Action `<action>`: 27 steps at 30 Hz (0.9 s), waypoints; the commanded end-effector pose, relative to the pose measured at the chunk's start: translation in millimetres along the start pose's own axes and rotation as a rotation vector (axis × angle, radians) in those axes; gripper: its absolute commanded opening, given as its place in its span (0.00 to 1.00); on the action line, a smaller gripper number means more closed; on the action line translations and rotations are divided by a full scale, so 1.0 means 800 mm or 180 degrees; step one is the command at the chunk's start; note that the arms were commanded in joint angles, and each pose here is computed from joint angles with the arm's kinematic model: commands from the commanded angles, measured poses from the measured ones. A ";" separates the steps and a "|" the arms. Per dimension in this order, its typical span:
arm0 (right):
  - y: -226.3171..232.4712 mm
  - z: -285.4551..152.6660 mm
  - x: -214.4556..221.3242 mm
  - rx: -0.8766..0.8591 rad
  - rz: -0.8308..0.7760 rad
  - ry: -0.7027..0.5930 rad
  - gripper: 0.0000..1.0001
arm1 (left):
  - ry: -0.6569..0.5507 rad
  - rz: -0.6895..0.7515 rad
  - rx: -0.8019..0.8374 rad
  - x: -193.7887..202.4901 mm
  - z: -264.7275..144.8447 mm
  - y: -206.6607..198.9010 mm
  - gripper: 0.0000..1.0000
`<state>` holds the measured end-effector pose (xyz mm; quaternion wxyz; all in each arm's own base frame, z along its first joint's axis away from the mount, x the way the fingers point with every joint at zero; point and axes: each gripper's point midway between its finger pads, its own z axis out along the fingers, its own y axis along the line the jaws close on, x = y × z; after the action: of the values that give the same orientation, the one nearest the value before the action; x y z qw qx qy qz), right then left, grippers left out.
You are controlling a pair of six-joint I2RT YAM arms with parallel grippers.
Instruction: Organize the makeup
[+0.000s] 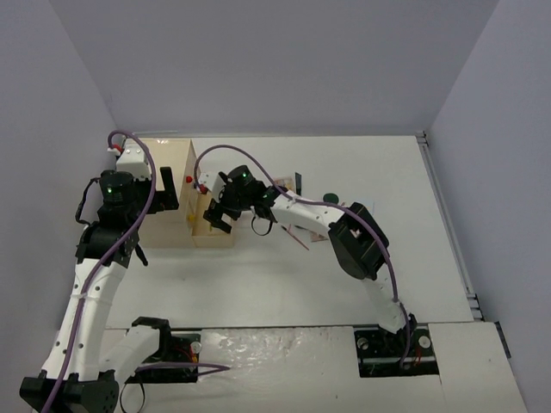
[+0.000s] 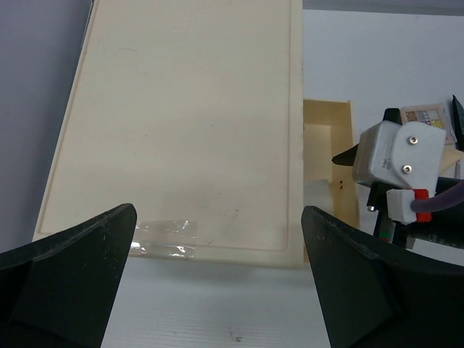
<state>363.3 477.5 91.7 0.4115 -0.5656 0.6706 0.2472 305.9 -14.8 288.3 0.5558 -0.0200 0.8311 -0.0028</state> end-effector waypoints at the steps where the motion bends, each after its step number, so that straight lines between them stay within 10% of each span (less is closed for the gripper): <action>1: -0.040 -0.086 -0.110 0.0480 0.0040 -0.0669 1.00 | -0.0292 -0.0086 0.0023 -0.034 -0.003 -0.002 0.97; 6: -0.081 -0.152 -0.079 0.1202 0.0497 -0.0509 1.00 | -0.0266 -0.0083 0.0025 -0.032 -0.002 -0.002 0.97; 14: -0.196 -0.335 0.113 0.3483 0.1950 0.0170 1.00 | -0.0191 -0.0101 0.0046 -0.028 0.003 -0.004 0.97; 27: -0.212 -0.406 0.328 0.3992 0.3253 0.0674 1.00 | -0.0110 -0.0106 0.0079 -0.024 0.006 -0.008 0.97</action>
<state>422.1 42.8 73.9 0.4086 0.0752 0.9053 -0.0885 310.3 -18.9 276.8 0.5379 -0.0203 0.8427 -0.0116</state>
